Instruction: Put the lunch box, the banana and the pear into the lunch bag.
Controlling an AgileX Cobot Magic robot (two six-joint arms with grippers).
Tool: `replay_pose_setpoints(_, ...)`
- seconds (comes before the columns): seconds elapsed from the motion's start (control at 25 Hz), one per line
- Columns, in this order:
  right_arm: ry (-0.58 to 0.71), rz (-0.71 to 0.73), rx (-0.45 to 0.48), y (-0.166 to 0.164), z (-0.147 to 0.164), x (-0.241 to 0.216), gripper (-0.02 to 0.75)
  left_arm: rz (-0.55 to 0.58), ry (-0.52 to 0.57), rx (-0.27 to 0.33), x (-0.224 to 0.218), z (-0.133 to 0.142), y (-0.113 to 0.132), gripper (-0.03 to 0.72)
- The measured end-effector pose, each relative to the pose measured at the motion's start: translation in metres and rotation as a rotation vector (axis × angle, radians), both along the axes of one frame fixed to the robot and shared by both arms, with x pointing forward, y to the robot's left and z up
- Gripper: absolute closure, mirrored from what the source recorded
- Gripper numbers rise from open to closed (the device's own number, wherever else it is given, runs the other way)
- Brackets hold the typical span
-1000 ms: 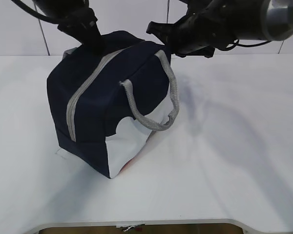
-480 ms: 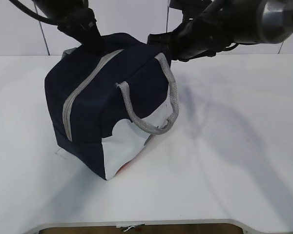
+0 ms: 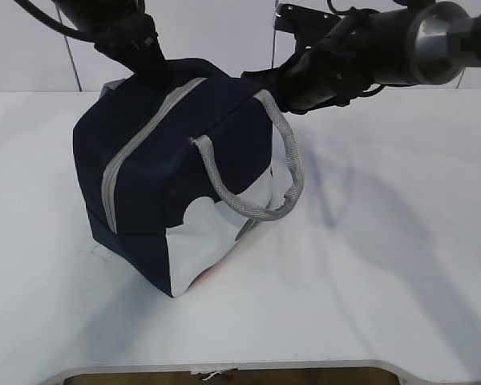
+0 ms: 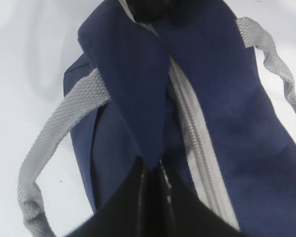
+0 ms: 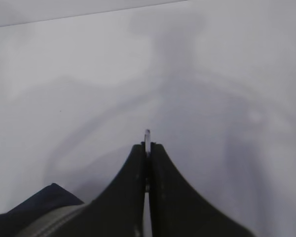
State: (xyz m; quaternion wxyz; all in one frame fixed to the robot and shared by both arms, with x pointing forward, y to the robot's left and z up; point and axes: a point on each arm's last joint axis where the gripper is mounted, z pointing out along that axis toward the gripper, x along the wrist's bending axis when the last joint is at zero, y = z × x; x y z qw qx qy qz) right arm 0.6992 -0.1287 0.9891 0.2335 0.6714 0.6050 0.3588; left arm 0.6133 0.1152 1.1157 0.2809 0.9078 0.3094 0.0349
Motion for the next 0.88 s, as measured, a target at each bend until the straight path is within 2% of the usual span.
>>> replay_pose_setpoints(0.16,0.005,-0.005,0.012,0.0003,-0.0002,-0.0002,0.726,-0.005,-0.001,0.002,-0.0002,-0.0001,0.0,0.658)
replay_pose_setpoints(0.24,0.008,-0.006,0.008,0.0001,-0.0005,-0.0004,0.726,-0.005,-0.001,0.002,-0.0002,-0.0001,0.0,0.688)
replay_pose_setpoints(0.56,0.018,-0.012,0.007,-0.0004,-0.0011,-0.0009,0.726,-0.007,-0.002,0.002,-0.0002,-0.0001,0.0,0.691)
replay_pose_setpoints(0.64,0.02,-0.013,0.007,-0.0003,-0.002,-0.0008,0.725,-0.009,-0.003,0.003,-0.0002,-0.0001,0.0,0.669)
replay_pose_setpoints(0.88,0.023,-0.013,0.005,0.0002,-0.0022,-0.0013,0.706,-0.009,-0.003,0.003,-0.0002,-0.0001,0.0001,0.691)
